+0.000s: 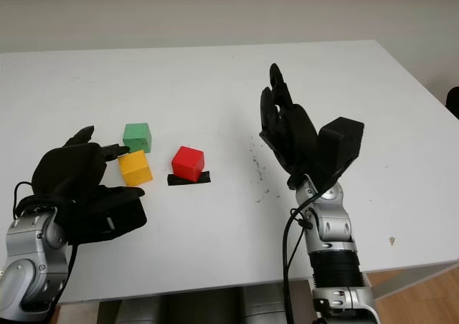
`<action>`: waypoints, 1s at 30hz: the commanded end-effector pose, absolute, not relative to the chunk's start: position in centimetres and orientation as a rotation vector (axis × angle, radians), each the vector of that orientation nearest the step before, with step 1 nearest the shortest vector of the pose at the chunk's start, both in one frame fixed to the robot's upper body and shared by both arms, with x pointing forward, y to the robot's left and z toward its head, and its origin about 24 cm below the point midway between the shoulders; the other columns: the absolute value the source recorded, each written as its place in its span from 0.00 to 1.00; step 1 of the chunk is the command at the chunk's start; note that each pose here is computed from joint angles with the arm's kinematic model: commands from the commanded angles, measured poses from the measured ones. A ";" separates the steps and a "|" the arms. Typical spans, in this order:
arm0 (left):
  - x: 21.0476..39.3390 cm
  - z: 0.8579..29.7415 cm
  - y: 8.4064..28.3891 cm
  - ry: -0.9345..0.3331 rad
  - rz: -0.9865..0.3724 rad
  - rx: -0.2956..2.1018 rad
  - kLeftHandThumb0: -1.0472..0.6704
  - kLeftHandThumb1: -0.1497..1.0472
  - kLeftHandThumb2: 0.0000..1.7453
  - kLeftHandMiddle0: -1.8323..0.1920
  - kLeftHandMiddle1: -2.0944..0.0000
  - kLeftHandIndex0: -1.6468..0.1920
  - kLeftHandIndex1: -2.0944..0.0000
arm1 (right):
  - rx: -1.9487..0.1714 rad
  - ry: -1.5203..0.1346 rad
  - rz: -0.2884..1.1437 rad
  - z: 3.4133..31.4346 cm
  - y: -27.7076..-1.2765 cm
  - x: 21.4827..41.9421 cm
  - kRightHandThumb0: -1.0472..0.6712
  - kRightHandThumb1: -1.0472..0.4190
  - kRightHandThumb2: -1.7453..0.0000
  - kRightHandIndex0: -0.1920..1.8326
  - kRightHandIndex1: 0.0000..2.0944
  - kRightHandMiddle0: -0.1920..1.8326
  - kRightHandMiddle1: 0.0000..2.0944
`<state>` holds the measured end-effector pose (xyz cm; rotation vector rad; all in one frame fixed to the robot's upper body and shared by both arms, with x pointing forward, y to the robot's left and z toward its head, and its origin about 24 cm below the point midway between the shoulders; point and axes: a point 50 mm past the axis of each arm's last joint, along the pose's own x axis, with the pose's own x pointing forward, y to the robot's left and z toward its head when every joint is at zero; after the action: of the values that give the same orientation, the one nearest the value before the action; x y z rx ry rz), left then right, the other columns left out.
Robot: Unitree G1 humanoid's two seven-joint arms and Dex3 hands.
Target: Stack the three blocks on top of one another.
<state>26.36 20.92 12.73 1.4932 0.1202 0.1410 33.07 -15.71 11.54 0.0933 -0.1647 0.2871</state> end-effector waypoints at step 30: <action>27.3 12.4 20.3 0.068 0.129 1.369 0.25 0.92 0.03 0.80 0.97 0.54 0.73 | 0.076 -0.186 0.290 12.1 -16.1 32.9 0.18 0.00 0.59 0.00 0.00 0.00 0.00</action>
<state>27.16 20.64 12.13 1.3862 0.0871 0.1229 33.00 -15.93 11.55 0.0862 -0.1647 0.2865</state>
